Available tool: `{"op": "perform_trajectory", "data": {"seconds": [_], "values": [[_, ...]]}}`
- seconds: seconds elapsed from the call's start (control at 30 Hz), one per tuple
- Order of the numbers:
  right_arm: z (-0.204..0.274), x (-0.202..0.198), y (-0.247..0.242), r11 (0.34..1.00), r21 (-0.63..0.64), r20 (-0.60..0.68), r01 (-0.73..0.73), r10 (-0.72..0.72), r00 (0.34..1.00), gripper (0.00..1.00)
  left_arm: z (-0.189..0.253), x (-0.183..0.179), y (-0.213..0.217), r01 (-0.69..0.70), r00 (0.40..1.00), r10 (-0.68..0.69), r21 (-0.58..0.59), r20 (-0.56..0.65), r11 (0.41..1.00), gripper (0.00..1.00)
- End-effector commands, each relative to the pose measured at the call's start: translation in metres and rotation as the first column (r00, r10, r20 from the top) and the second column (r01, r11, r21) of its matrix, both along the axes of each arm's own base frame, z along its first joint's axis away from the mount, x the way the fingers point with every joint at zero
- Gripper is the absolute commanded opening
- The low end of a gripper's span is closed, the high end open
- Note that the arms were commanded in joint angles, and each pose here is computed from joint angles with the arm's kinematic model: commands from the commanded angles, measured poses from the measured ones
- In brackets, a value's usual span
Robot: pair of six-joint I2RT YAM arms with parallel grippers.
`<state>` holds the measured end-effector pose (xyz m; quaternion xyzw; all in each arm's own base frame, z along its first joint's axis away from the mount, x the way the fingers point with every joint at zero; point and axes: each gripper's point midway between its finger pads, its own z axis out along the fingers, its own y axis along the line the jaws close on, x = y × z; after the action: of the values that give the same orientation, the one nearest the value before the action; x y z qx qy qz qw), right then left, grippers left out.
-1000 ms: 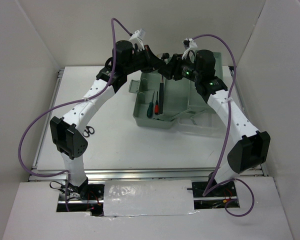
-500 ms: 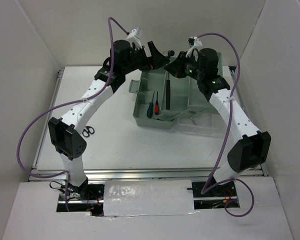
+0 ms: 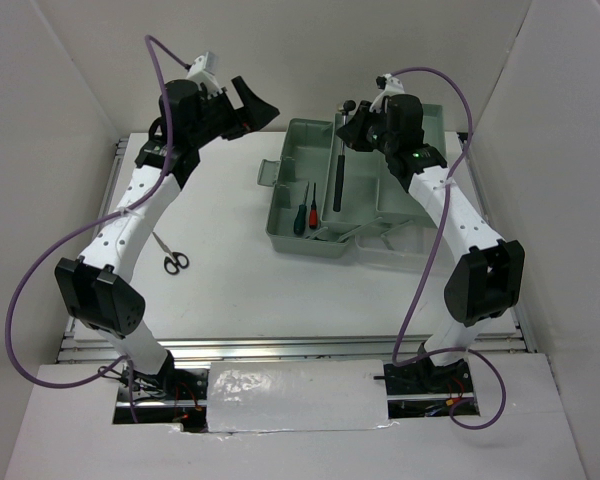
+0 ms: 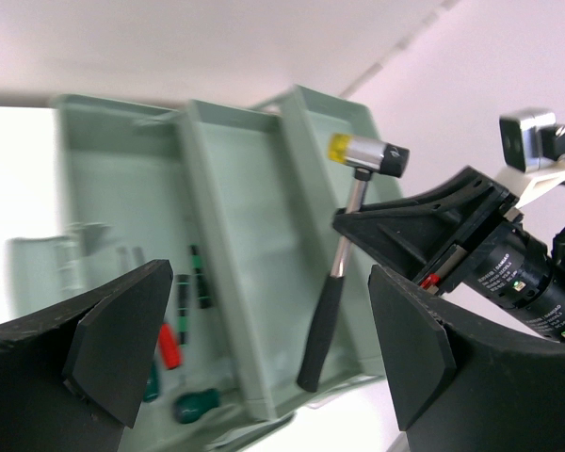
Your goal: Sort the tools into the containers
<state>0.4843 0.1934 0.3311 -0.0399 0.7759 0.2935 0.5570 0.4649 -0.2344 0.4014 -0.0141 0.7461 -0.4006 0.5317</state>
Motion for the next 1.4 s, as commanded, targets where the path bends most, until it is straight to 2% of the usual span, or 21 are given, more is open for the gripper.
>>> {"op": "perform_trajectory", "data": {"seconds": [0.0,0.13,0.3,0.37,0.4,0.43,0.5,0.53,0.57,0.63,0.87,0.97,1.0,1.1,1.17,1.3,1.37], "values": [[0.026,0.02,-0.015,0.99,0.002,0.071,0.14,-0.14,0.988,0.0,0.003,-0.005,0.033,-0.054,0.998,0.054,0.011,0.024,0.998,0.99],[0.013,0.037,-0.027,0.959,-0.062,0.07,0.278,-0.273,0.959,0.0,-0.001,-0.015,0.057,-0.09,0.996,0.09,-0.002,0.012,0.996,0.99],[-0.001,0.046,-0.029,0.921,-0.154,0.079,0.359,-0.351,0.933,0.0,-0.017,-0.018,0.075,-0.124,0.992,0.124,0.011,-0.024,0.992,0.99],[-0.015,0.052,-0.033,0.892,-0.234,0.084,0.387,-0.378,0.922,0.0,-0.02,-0.019,0.08,-0.136,0.99,0.136,0.008,-0.036,0.991,0.99],[-0.008,0.054,-0.029,0.881,-0.249,0.103,0.403,-0.39,0.915,0.0,-0.02,-0.019,0.081,-0.139,0.989,0.139,0.006,-0.039,0.99,0.99],[-0.027,0.059,-0.034,0.846,-0.316,0.085,0.43,-0.426,0.901,0.0,-0.024,-0.02,0.081,-0.139,0.989,0.139,0.013,-0.051,0.99,0.99],[-0.016,0.063,-0.033,0.827,-0.35,0.1,0.441,-0.435,0.895,0.0,-0.028,-0.02,0.084,-0.151,0.986,0.152,0.023,-0.066,0.988,0.99],[-0.038,0.064,-0.036,0.811,-0.411,0.045,0.417,-0.439,0.898,0.0,-0.032,-0.021,0.085,-0.149,0.986,0.151,0.027,-0.075,0.988,0.99],[-0.028,0.067,-0.036,0.81,-0.405,0.053,0.424,-0.443,0.895,0.0,-0.032,-0.022,0.088,-0.159,0.984,0.16,0.025,-0.077,0.987,0.99],[-0.043,0.066,-0.043,0.785,-0.463,0.023,0.412,-0.454,0.891,0.0,-0.038,-0.025,0.09,-0.163,0.983,0.165,0.028,-0.084,0.986,0.99],[-0.056,0.058,-0.066,0.721,-0.534,0.015,0.441,-0.514,0.858,0.0,-0.048,-0.033,0.103,-0.192,0.975,0.196,0.044,-0.102,0.98,0.99],[-0.058,0.055,-0.067,0.717,-0.539,0.017,0.443,-0.516,0.856,0.32,-0.05,-0.034,0.106,-0.197,0.974,0.201,0.047,-0.105,0.979,0.99],[-0.061,0.055,-0.067,0.712,-0.544,0.015,0.443,-0.519,0.854,0.51,-0.051,-0.034,0.107,-0.196,0.974,0.2,0.046,-0.107,0.979,0.99],[-0.064,0.057,-0.063,0.713,-0.547,0.015,0.439,-0.516,0.856,0.67,-0.056,-0.034,0.111,-0.208,0.969,0.213,0.049,-0.125,0.977,0.99],[-0.066,0.057,-0.064,0.711,-0.547,0.011,0.442,-0.522,0.853,0.75,-0.056,-0.035,0.114,-0.219,0.966,0.224,0.055,-0.127,0.974,0.99],[-0.054,0.058,-0.065,0.73,-0.516,0.012,0.448,-0.517,0.856,0.74,-0.051,-0.039,0.136,-0.276,0.953,0.283,0.075,-0.111,0.958,0.99],[-0.021,0.055,-0.053,0.787,-0.444,0.028,0.428,-0.465,0.885,0.72,-0.057,-0.041,0.155,-0.324,0.934,0.335,0.102,-0.124,0.941,0.99]]}}
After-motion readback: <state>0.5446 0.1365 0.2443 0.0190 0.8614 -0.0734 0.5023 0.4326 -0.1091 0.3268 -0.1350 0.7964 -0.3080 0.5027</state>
